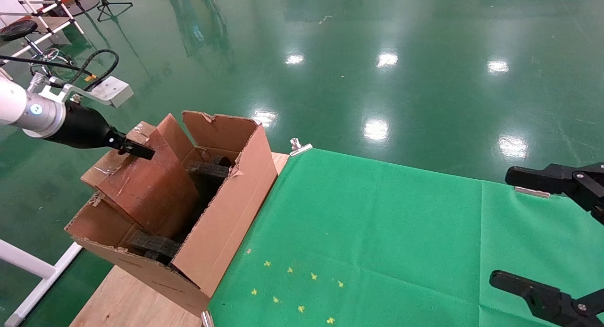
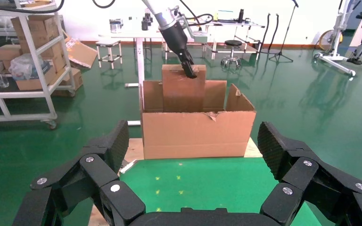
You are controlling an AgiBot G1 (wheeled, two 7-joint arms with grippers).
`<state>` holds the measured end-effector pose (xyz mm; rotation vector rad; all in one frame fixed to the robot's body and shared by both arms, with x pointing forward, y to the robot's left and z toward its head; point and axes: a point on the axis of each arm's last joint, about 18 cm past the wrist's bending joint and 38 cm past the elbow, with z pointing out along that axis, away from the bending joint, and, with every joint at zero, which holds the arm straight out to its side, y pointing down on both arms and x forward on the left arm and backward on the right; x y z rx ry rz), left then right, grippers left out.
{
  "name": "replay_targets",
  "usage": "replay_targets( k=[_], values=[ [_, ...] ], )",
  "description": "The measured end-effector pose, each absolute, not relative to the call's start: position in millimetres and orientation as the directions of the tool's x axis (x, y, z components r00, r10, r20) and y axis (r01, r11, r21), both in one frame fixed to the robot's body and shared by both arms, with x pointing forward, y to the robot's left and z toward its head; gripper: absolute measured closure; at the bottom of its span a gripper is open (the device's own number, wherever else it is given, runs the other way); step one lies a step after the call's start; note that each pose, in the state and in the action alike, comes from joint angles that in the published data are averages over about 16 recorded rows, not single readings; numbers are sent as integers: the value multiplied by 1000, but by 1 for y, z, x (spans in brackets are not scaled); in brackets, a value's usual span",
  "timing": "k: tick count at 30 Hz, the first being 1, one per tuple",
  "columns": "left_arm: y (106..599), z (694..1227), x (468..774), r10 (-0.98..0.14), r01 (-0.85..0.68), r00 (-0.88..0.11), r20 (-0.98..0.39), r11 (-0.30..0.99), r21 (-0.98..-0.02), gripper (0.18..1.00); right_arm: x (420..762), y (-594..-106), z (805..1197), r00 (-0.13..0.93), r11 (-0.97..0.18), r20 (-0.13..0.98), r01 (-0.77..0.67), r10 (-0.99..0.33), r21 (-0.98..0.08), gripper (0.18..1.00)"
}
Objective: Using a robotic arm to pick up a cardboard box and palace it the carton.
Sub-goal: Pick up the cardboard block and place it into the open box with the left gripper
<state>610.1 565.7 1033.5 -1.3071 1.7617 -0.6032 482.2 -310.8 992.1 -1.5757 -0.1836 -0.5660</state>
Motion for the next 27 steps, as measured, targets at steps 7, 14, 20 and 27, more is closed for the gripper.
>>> replay_targets(
  k=[7,14,20,27],
  values=[
    [571,1014,622,-937,-552,-57,-344,317,-771,837,482,-311,992,861,-100,458,447,-220,-889,178],
    [573,993,631,-936,-572,-36,-351,307,-760,837,482,-311,992,861,-100,458,447,-220,-889,178],
    [572,976,638,-934,-590,-25,-356,301,-749,837,482,-311,992,861,-100,458,447,-220,-889,178],
    [571,961,644,-931,-607,-16,-365,299,-737,837,482,-311,992,861,-100,458,447,-220,-889,178]
  ],
)
